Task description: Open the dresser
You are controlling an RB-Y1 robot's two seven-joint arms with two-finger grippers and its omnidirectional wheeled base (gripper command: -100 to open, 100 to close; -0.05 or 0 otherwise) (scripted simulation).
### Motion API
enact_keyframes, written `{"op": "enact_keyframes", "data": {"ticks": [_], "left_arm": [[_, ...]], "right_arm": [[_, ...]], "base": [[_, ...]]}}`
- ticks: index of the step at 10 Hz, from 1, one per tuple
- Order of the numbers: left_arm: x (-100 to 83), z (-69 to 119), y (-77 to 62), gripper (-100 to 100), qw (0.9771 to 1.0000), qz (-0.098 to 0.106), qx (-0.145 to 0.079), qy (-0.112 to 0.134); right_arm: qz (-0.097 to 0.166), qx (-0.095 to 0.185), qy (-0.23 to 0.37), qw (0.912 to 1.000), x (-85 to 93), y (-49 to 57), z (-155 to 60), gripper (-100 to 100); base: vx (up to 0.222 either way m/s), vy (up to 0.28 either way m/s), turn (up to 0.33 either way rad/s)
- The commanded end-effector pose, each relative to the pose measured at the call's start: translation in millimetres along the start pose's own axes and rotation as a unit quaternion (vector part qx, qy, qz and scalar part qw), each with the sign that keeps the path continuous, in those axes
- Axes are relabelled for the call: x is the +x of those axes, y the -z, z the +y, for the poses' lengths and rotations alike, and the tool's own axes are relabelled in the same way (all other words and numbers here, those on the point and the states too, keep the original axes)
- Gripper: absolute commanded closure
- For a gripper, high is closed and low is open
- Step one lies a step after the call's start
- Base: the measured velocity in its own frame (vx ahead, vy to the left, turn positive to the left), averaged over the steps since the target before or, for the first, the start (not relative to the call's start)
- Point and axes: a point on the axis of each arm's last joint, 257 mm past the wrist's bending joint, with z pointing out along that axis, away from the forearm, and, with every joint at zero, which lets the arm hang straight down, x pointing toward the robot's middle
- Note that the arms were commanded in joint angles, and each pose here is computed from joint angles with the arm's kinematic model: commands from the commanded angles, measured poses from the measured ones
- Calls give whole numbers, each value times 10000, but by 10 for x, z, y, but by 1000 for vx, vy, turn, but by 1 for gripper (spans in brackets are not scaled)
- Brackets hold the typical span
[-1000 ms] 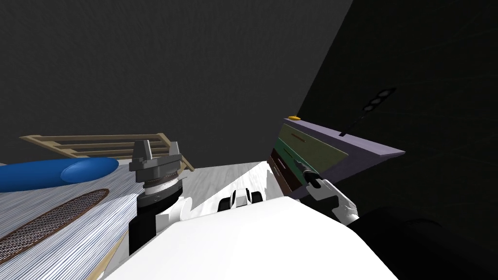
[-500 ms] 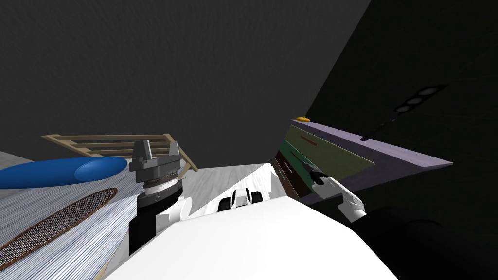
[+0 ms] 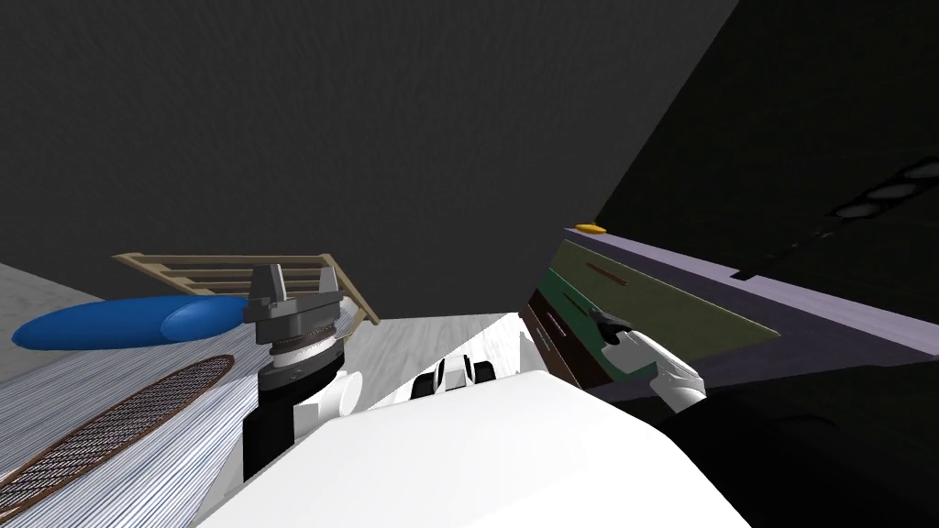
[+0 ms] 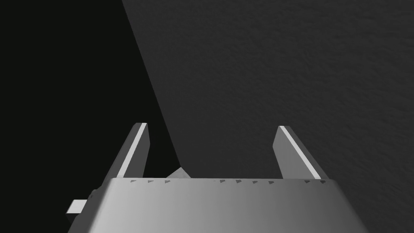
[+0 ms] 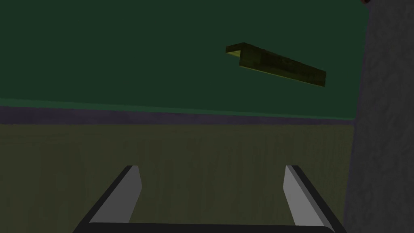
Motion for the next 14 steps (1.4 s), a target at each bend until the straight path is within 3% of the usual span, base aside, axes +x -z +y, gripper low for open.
{"op": "enact_keyframes", "data": {"ticks": [1, 2, 3, 4, 6, 7, 9, 10, 14], "left_arm": [[0, 0, 0, 0, 10000, 0, 0, 0], [0, 0, 0, 0, 10000, 0, 0, 0], [0, 0, 0, 0, 10000, 0, 0, 0], [0, 0, 0, 0, 10000, 0, 0, 0], [0, 0, 0, 0, 10000, 0, 0, 0], [0, 0, 0, 0, 10000, 0, 0, 0], [0, 0, 0, 0, 10000, 0, 0, 0], [0, 0, 0, 0, 10000, 0, 0, 0], [0, 0, 0, 0, 10000, 0, 0, 0]], "right_arm": [[-19, 653, 376, 9972, -116, -63, -542, -100], [-25, 643, 374, 9972, -122, -61, -531, -100], [-89, 935, 561, 9940, -257, -89, -748, -100], [-54, 992, 573, 9934, -225, -95, -806, -100], [-135, 1603, 911, 9828, -467, -112, -1271, -100], [-128, 1615, 913, 9826, -460, -112, -1283, -100], [-202, 2148, 1184, 9692, -701, -85, -1677, -100], [-201, 2150, 1184, 9692, -701, -84, -1678, -100], [-315, 2889, 1520, 9447, -1084, 24, -2195, -100]], "base": [[125, 92, 57], [85, 68, 35], [66, 65, 83], [60, 53, 42], [97, 82, 77], [105, 85, 37], [108, 70, 79], [86, 47, 23], [84, 65, 57]]}}
